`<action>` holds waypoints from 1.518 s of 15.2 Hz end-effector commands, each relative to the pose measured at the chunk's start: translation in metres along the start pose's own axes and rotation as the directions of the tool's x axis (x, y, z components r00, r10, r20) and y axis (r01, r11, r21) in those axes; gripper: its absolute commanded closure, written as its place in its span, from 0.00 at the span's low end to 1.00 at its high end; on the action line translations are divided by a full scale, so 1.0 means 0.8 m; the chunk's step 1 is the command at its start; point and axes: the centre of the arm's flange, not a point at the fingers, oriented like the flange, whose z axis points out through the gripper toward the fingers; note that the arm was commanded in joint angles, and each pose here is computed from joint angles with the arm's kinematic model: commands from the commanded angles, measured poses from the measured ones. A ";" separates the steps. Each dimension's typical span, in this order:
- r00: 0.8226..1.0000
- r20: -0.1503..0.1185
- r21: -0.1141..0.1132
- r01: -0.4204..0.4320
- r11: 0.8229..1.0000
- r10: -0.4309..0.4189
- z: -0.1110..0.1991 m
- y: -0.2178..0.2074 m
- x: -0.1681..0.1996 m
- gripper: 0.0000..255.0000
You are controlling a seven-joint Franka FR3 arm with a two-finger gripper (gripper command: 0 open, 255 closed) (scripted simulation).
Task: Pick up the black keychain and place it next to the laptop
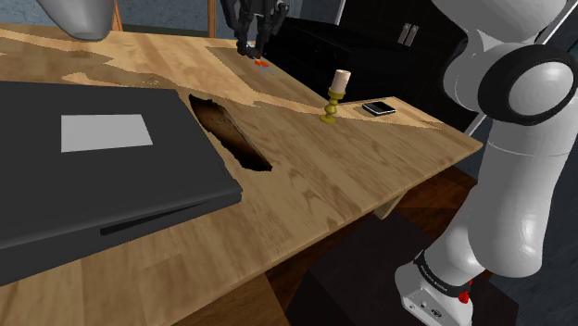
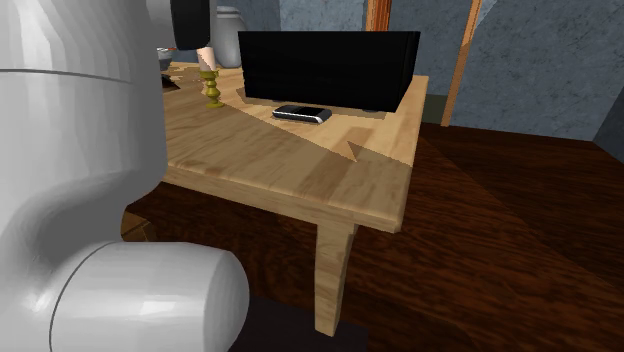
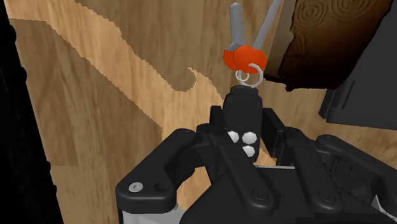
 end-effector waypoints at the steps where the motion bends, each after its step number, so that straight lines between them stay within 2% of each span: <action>1: 1.000 -0.001 0.001 -0.001 1.000 0.001 0.014 0.002 -0.001 1.00; 18: 1.000 -0.001 0.001 -0.001 1.000 0.001 0.125 0.004 -0.006 1.00; 23: 1.000 -0.001 0.001 -0.001 1.000 0.001 0.125 0.004 -0.006 1.00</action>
